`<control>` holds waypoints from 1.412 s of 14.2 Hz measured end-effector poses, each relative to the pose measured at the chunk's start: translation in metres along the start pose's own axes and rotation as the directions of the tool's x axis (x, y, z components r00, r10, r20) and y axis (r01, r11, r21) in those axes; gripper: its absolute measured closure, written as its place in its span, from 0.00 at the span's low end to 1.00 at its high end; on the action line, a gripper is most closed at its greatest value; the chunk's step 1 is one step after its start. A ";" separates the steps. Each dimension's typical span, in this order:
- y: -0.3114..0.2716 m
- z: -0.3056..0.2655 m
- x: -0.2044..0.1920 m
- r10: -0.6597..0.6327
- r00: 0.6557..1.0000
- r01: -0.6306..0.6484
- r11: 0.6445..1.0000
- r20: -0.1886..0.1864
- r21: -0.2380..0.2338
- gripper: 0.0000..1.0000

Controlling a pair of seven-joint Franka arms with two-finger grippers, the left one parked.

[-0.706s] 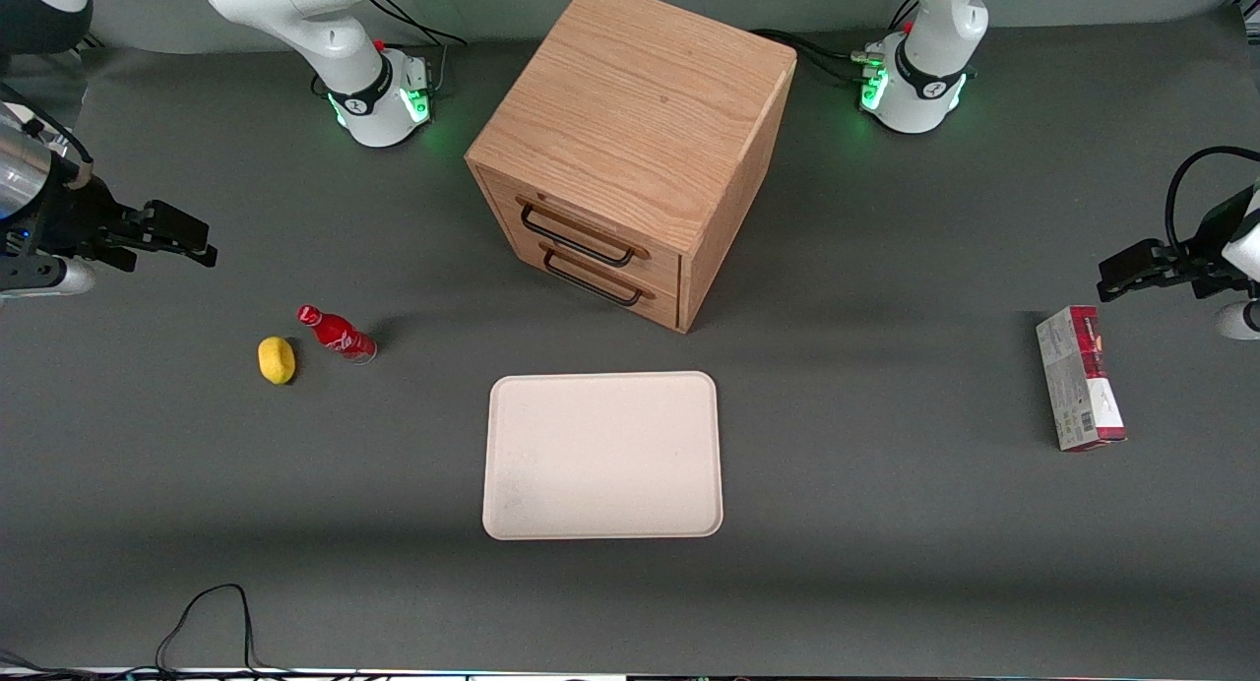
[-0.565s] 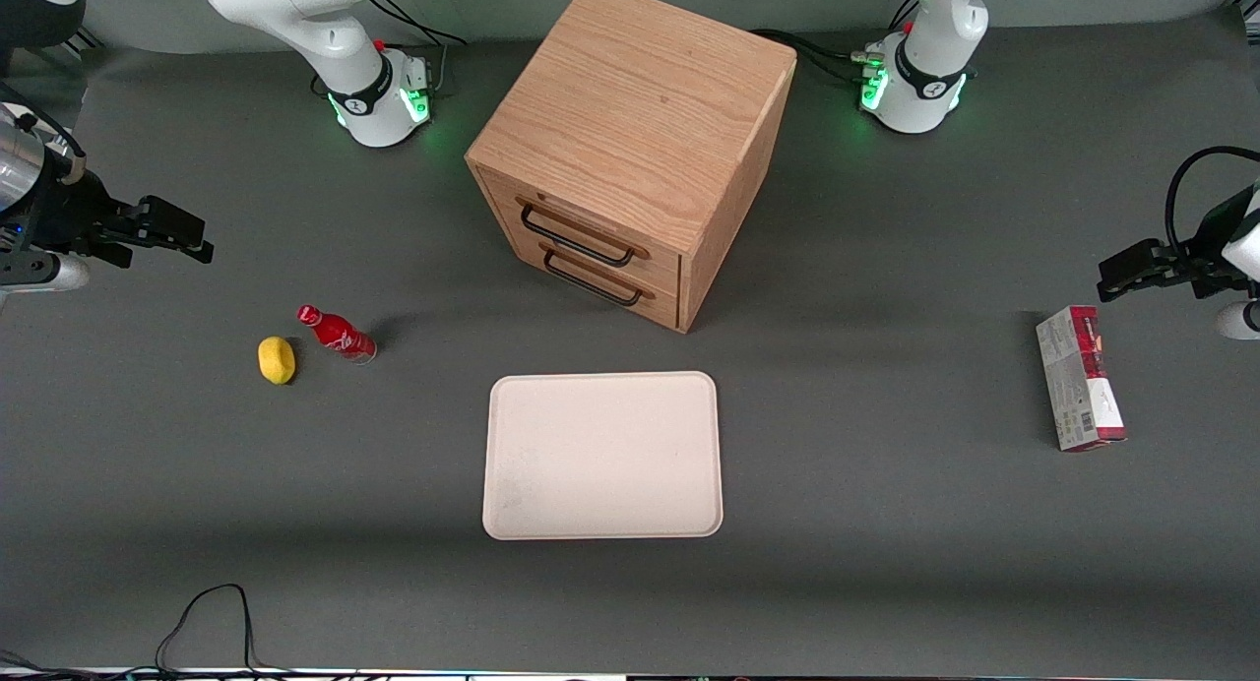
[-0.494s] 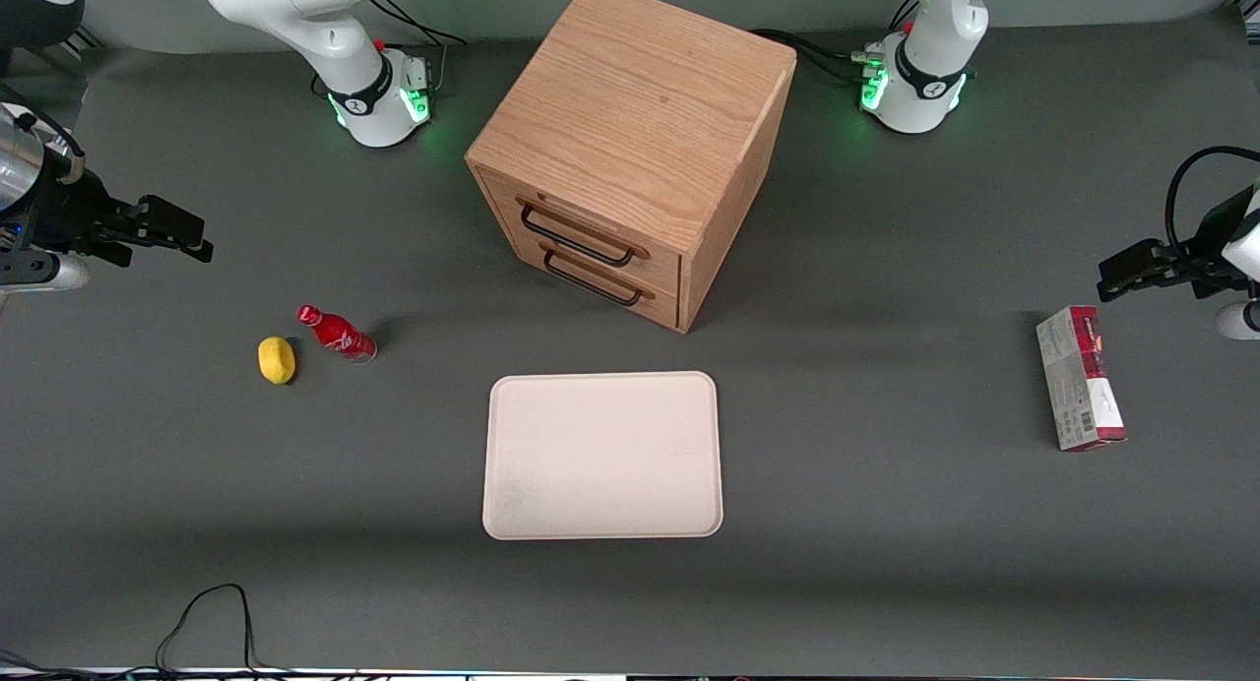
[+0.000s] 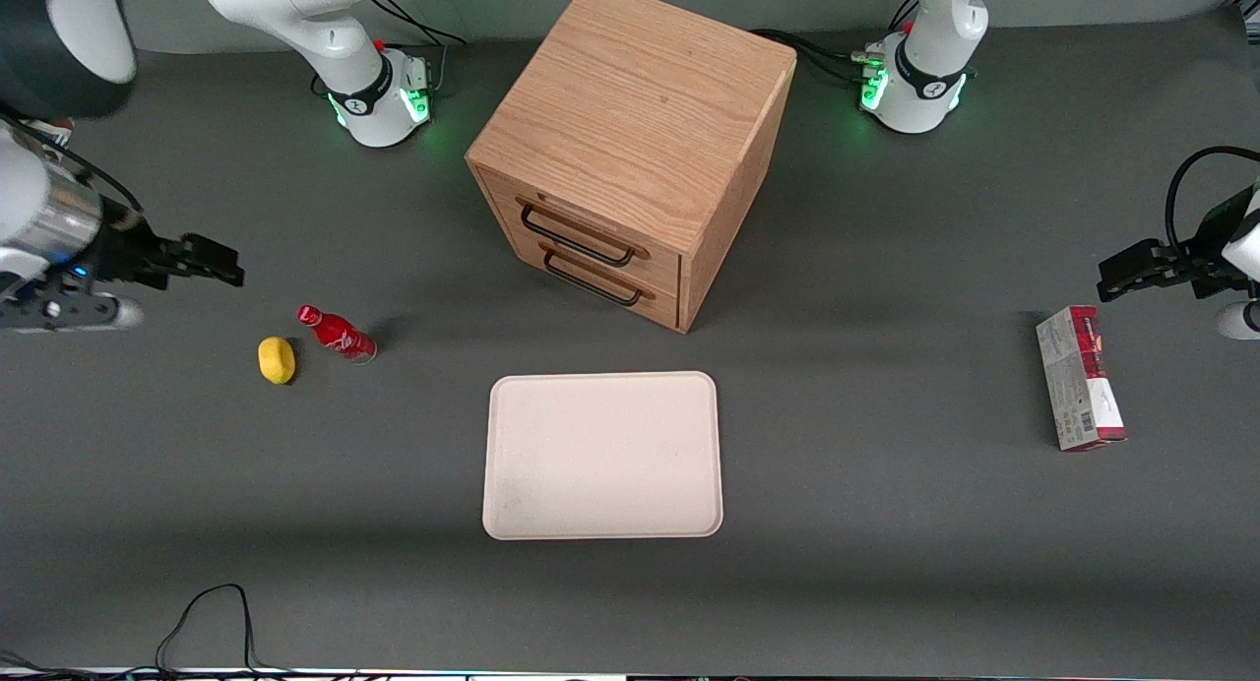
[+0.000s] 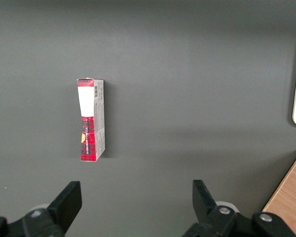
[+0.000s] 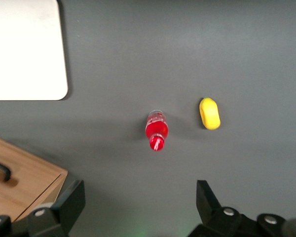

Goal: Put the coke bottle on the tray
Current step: 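Move the right gripper down over the red Coca-Cola bottle, then close the right gripper around the bottle's body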

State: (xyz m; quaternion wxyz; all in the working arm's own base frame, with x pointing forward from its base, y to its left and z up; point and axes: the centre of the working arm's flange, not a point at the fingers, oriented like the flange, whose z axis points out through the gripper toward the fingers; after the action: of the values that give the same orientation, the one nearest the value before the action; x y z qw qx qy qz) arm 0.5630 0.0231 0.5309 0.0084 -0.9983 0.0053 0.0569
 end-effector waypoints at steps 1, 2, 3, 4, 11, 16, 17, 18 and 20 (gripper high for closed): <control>0.001 0.030 0.003 0.002 1.000 -0.002 1.000 -0.003 0.000 0.00; 0.001 0.062 0.005 0.003 1.000 -0.003 1.000 -0.016 -0.001 0.00; 0.002 0.093 0.003 0.004 0.999 -0.004 1.000 -0.032 -0.001 0.00; 0.002 0.121 0.000 0.004 0.999 -0.004 1.000 -0.045 -0.001 0.00; 0.005 0.215 -0.032 0.005 0.997 -0.006 1.000 -0.078 -0.003 0.00; 0.005 0.218 -0.036 0.003 0.997 -0.003 1.000 -0.079 -0.002 0.13; 0.005 0.218 -0.036 0.002 0.997 -0.002 1.000 -0.079 -0.002 0.26; 0.005 0.218 -0.036 0.002 0.997 -0.002 1.000 -0.080 -0.002 0.39; 0.005 0.217 -0.036 0.002 0.997 -0.002 1.000 -0.082 -0.002 0.62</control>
State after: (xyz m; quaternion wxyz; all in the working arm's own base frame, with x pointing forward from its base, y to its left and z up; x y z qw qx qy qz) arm 0.5024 0.0219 0.3194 0.0070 -0.9998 0.0063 0.0159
